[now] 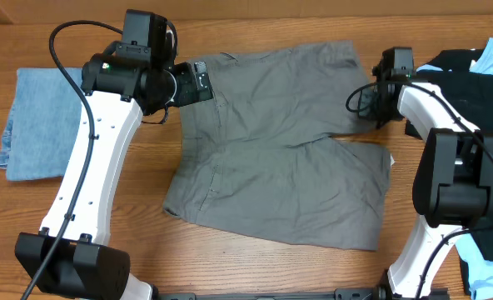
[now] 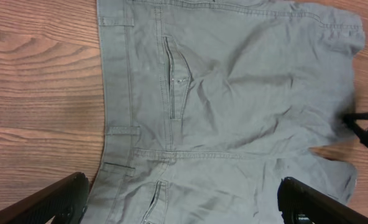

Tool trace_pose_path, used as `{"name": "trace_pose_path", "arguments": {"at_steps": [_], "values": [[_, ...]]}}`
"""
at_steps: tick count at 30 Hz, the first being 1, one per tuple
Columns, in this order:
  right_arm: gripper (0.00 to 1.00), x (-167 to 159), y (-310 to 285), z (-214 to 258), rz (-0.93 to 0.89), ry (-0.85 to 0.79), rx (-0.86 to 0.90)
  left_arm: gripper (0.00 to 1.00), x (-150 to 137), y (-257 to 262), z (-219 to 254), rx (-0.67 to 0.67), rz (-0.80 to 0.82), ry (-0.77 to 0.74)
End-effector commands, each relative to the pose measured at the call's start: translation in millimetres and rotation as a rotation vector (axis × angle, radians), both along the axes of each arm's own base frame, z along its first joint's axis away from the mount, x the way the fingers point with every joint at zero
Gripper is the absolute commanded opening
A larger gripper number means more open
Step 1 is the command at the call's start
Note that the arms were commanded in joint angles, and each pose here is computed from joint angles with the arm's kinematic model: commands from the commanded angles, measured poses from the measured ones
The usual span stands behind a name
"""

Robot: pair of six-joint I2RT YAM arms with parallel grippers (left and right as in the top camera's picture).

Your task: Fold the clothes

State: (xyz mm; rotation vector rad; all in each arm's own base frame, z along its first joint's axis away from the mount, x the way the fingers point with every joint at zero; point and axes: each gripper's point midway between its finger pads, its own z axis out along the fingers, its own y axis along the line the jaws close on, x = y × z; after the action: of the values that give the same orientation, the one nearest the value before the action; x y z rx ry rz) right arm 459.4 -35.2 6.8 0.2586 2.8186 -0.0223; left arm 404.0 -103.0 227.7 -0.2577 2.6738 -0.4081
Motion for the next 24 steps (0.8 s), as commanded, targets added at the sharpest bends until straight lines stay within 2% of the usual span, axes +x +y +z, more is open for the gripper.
{"name": "trace_pose_path", "arguments": {"at_steps": [1,7,11,14,19,24], "values": [[0.04,-5,-22,-3,-0.055,0.010,-0.063,1.00,0,-2,-1,-0.008,-0.003,0.004],[0.04,2,-24,47,-0.134,-0.041,-0.043,1.00,0,-2,-1,-0.008,-0.004,0.004],[0.04,15,-13,112,-0.114,-0.209,0.001,1.00,0,-2,-1,-0.008,-0.003,0.004],[0.04,34,19,143,-0.013,-0.339,0.158,1.00,0,-2,-1,-0.008,-0.004,0.004],[0.04,35,37,137,0.032,-0.337,0.212,1.00,0,-2,-1,-0.008,-0.004,0.004],[0.04,20,29,67,0.042,-0.230,0.148,1.00,0,-2,-1,-0.008,-0.004,0.004]]}}
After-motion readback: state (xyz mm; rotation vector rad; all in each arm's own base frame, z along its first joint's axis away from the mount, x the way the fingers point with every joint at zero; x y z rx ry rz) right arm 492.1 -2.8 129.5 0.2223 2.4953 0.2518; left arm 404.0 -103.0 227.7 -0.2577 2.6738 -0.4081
